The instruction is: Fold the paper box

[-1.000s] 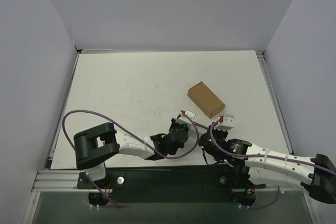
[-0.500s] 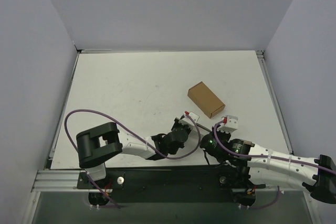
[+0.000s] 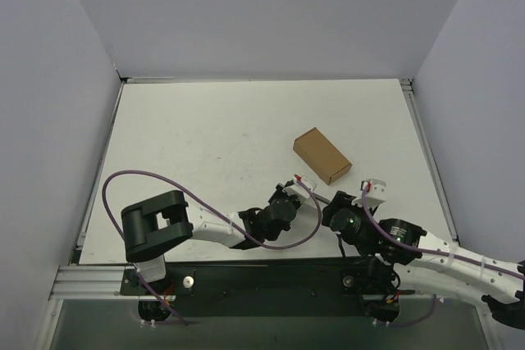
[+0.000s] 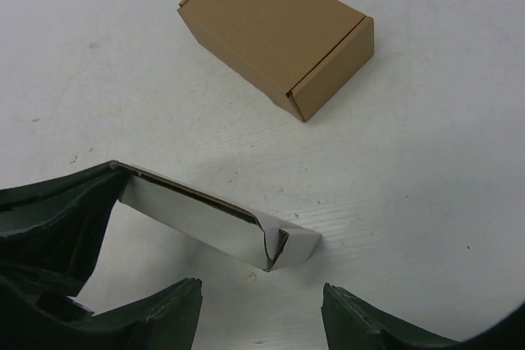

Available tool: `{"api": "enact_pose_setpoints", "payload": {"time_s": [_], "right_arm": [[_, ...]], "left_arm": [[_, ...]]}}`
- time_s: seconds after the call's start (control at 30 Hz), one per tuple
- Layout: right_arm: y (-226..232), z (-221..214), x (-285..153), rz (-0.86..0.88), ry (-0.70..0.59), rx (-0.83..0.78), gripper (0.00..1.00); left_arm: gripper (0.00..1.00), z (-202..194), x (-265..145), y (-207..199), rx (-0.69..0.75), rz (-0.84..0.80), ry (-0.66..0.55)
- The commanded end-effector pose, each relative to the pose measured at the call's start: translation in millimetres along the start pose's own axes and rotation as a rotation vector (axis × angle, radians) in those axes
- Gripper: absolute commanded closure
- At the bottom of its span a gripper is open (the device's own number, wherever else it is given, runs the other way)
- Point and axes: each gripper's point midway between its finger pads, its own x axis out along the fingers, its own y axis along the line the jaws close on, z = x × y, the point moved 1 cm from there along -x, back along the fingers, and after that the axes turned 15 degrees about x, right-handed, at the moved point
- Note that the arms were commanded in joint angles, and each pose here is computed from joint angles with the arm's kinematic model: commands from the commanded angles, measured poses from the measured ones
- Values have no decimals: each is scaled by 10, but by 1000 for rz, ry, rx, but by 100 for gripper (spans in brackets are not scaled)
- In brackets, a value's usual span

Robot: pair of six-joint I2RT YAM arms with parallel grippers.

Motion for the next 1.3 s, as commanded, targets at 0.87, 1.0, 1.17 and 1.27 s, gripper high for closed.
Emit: {"api": "enact_pose_setpoints", "payload": {"time_s": [0.87, 1.0, 1.17, 1.27], "right_arm": [[109, -7, 430, 56, 9, 608, 32], [2, -30, 447, 29, -6, 612, 32], [-64, -20, 441, 7, -20, 595, 32], [-86, -27, 455, -3, -25, 592, 34]], "left_arm": [[100, -780, -180, -239, 252, -137, 221], [100, -790, -177, -231, 254, -134, 224], [100, -782, -176, -224, 253, -130, 222], [100, -781, -180, -217, 252, -128, 222]]}}
